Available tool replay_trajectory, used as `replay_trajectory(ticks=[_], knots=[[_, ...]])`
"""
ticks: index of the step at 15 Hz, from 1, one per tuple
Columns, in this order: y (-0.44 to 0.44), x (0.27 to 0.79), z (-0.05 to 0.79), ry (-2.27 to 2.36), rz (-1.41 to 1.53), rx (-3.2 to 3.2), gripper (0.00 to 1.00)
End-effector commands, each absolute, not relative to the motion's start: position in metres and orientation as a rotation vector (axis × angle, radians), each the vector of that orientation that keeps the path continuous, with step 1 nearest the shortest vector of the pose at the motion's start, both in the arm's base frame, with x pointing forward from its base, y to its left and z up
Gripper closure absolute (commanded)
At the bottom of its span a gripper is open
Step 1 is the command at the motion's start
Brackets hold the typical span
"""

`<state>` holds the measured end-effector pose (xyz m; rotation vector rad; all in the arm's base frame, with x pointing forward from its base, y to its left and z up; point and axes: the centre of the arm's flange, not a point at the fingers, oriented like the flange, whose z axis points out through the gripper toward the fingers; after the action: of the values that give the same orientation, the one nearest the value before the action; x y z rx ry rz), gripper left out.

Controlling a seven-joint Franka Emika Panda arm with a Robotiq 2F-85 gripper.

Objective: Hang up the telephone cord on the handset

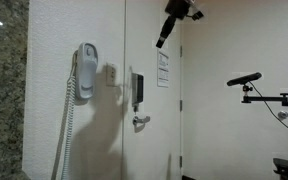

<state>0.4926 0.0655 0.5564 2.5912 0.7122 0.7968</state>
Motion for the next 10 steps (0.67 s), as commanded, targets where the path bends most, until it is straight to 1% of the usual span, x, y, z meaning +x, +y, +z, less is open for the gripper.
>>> replay_trajectory(ticks=[1,6,10], knots=[[0.105,0.531,0.549,0.854,0.706,2.558,0.0],[0.162,0.569,0.532,1.023,0.616,2.511,0.0],[0.185,0.599,0.513,1.171,0.568,2.521,0.0]])
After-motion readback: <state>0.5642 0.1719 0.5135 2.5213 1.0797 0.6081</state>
